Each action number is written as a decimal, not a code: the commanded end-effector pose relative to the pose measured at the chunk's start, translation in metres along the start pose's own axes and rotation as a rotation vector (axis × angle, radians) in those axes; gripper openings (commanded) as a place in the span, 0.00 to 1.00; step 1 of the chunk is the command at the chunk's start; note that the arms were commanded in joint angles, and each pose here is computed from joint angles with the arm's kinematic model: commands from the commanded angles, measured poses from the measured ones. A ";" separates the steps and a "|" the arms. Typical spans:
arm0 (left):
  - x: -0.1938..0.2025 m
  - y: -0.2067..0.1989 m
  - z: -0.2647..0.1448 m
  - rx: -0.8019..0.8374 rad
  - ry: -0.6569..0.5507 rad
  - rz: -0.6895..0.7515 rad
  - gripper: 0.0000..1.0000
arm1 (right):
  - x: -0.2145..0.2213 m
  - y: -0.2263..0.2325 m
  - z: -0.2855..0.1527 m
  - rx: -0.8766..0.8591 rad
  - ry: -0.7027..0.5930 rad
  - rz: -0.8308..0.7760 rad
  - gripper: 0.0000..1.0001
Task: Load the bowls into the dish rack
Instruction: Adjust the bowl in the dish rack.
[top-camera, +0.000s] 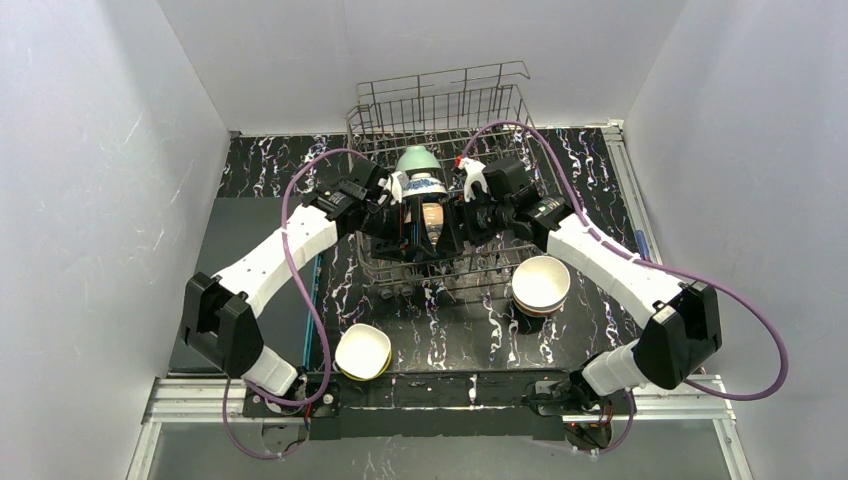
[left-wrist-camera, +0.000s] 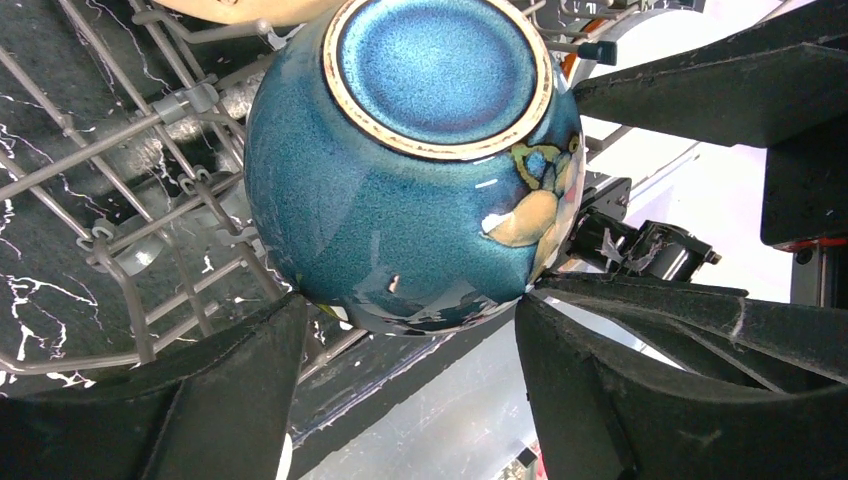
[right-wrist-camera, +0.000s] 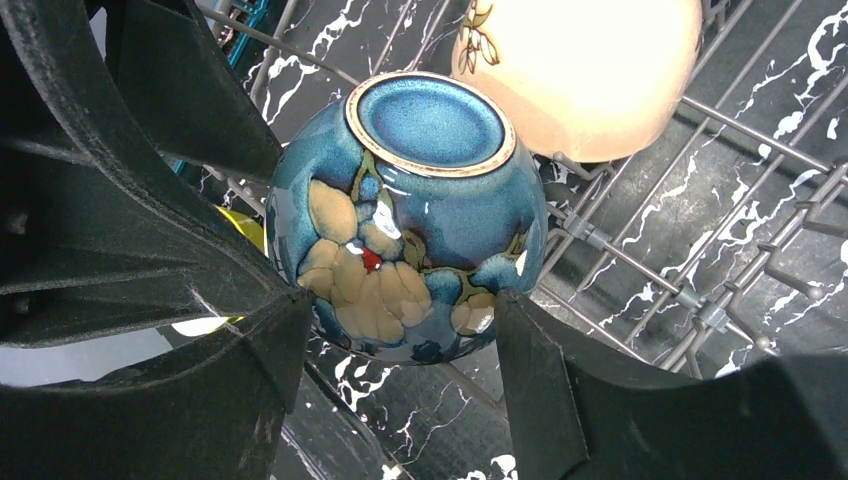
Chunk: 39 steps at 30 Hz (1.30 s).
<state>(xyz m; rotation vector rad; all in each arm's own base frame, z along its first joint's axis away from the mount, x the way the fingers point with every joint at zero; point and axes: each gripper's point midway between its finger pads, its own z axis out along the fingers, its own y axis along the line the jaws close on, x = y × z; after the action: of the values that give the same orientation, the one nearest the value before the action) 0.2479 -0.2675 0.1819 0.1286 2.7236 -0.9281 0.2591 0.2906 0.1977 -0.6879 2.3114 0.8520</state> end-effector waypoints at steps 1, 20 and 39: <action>-0.007 0.007 0.021 -0.045 0.004 0.016 0.71 | 0.035 -0.057 0.014 0.211 0.132 0.031 0.72; 0.000 0.037 0.038 -0.186 0.076 -0.014 0.70 | 0.069 -0.065 0.037 0.170 0.287 0.097 0.76; -0.002 0.038 0.019 -0.211 0.028 0.011 0.65 | 0.070 -0.055 0.043 0.097 0.304 0.081 0.70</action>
<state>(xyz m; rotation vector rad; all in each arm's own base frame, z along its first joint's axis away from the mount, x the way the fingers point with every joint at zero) 0.2473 -0.2716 0.1790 0.1779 2.7870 -0.8768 0.2974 0.3141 0.1887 -0.6650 2.2871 0.9649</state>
